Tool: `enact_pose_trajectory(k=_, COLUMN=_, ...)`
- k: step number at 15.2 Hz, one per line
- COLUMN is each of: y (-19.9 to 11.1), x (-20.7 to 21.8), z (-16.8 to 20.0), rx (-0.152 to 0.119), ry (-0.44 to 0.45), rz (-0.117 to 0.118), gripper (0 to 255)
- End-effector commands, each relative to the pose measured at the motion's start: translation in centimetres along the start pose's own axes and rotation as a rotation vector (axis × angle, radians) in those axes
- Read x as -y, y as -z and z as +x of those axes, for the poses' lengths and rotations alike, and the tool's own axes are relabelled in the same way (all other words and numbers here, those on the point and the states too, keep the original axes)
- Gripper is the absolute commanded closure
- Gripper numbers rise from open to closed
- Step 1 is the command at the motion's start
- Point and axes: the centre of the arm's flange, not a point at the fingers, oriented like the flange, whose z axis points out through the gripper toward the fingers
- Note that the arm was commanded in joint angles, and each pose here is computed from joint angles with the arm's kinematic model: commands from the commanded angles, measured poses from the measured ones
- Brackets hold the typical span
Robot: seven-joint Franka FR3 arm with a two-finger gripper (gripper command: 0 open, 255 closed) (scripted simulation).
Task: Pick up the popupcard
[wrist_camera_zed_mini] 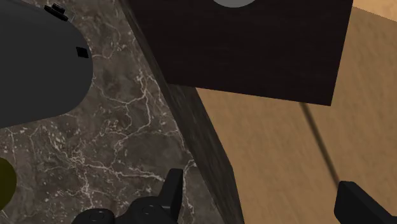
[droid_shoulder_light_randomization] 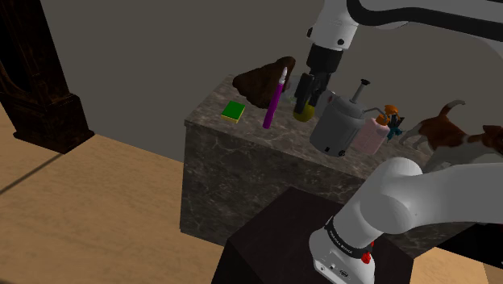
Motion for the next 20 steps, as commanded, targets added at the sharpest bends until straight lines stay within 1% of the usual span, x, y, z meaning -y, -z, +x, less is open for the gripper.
enact_pose_trajectory(k=1, y=0.0, x=0.0, z=0.0, rx=0.0, ry=0.0, rz=0.0, gripper=0)
enact_pose_trajectory(k=20, y=-1.8, x=-24.4, z=6.1, rx=-0.036, ry=-0.013, rz=0.021, gripper=0)
